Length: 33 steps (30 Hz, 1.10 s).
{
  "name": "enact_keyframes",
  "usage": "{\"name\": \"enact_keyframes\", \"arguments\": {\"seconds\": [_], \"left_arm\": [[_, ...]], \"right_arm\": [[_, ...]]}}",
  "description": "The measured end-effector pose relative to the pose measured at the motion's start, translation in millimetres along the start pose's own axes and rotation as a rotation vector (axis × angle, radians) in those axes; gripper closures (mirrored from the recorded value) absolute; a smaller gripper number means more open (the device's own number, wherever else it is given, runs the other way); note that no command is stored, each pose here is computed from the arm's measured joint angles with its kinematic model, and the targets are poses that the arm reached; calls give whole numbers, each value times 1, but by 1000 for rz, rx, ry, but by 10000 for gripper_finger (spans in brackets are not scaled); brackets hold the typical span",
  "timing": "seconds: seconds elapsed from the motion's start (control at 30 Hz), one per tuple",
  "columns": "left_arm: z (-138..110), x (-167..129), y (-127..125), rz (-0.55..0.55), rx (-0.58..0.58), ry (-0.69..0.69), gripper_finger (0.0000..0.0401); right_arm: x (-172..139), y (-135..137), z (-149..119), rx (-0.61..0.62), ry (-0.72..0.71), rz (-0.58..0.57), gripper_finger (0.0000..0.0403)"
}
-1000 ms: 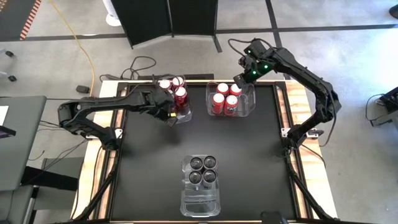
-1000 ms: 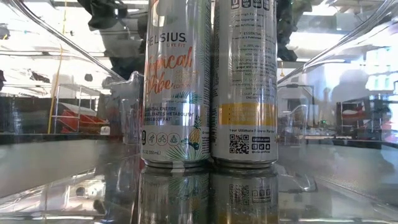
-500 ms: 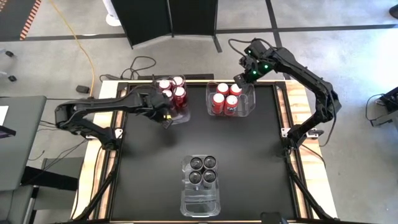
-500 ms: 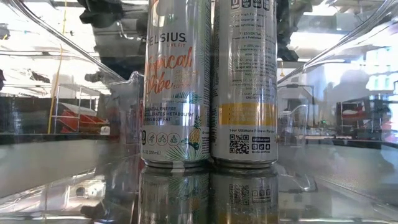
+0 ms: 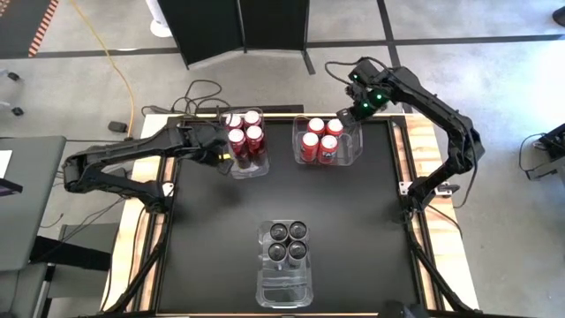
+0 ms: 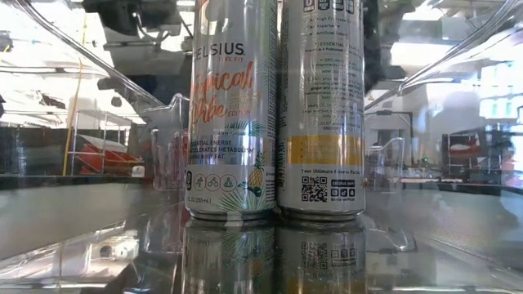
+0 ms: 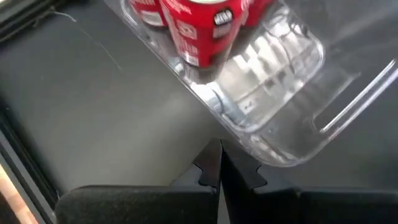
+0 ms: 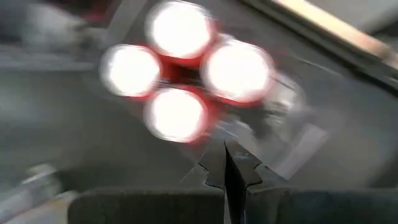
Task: Sort soda cans
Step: Adjust the left transparent bin, then adjust the right transparent bin
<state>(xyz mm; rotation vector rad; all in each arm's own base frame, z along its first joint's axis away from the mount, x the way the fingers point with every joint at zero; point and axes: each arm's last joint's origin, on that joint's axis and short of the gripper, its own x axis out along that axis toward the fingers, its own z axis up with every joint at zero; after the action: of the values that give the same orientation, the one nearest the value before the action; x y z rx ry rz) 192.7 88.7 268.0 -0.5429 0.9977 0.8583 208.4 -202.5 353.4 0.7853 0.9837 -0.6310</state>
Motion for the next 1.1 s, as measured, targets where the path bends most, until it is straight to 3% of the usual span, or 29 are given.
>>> {"name": "enact_keyframes", "arguments": {"seconds": [0.13, 0.23, 0.43, 0.8, 1.1], "left_arm": [[3, -2, 2, 12, -40, -46, 399], [10, -3, -1, -37, -90, -114, 399], [27, -7, -14, -202, -114, -261, 399], [31, -15, -12, -226, -93, -329, 399], [31, -14, -12, -230, -88, -317, 399]], "right_arm": [[-6, -14, -8, 77, 38, -203, 388], [-13, -22, -14, 131, 48, -269, 388], [7, -37, -30, 188, 116, -298, 388], [67, -62, -68, 336, 153, -321, 388], [88, -34, -80, 278, 173, -241, 388]]}}
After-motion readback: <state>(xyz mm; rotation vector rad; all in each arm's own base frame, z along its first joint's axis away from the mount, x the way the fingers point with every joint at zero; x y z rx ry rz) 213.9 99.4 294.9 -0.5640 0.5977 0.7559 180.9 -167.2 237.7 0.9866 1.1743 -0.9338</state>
